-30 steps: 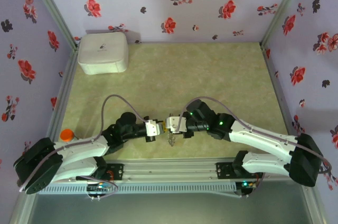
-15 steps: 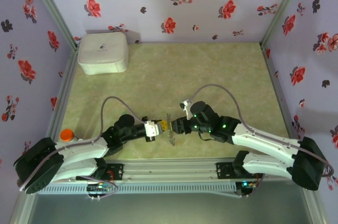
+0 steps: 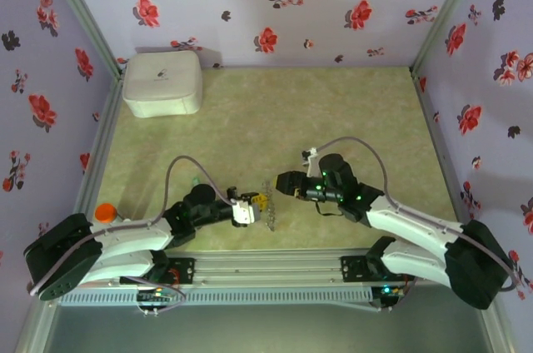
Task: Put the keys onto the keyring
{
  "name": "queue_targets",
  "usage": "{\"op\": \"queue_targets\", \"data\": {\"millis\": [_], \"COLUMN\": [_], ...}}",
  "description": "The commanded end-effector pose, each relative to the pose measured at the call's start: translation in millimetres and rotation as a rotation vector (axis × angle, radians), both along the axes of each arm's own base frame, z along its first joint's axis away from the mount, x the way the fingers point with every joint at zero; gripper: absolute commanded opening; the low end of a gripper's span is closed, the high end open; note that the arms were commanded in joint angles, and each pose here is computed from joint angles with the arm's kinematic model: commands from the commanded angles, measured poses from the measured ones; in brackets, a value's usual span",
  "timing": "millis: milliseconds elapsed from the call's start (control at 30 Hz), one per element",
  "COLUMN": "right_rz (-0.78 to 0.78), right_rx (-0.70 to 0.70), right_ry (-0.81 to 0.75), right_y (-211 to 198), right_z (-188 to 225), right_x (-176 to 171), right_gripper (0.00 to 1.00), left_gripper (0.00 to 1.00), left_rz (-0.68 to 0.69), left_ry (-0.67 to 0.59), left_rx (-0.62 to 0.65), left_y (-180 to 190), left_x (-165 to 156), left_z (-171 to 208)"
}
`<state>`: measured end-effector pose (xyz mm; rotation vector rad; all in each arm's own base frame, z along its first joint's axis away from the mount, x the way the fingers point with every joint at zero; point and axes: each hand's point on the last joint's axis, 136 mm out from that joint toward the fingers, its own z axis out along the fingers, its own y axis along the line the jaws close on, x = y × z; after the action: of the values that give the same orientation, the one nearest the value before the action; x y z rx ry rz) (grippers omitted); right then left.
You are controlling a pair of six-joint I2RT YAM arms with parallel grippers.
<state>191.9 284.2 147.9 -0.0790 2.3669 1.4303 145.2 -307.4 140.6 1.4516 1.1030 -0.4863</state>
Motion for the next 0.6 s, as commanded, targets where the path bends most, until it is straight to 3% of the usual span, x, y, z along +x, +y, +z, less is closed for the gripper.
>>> {"op": "queue_targets", "data": {"millis": [0,267,567], "right_rz": [0.088,0.194,0.203], "right_rx": [0.101,0.216,0.129], "right_ry": [-0.012,0.007,0.007], "right_y": [19.6,38.9,21.8], "right_z": [19.0,32.1,24.3], "right_x": [-1.7,-9.2,-24.2], "right_gripper": [0.52,0.53,0.49], "left_gripper": [0.00,0.00,0.00], "left_rz": [0.000,-0.002,0.007], "left_ry": [-0.095,-0.107,-0.118], "left_rx": [-0.007,-0.012,-0.015], "left_y": [1.6,3.0,3.2], "left_x": [0.7,-1.4,0.7], "left_z": [5.1,4.7,5.2]}}
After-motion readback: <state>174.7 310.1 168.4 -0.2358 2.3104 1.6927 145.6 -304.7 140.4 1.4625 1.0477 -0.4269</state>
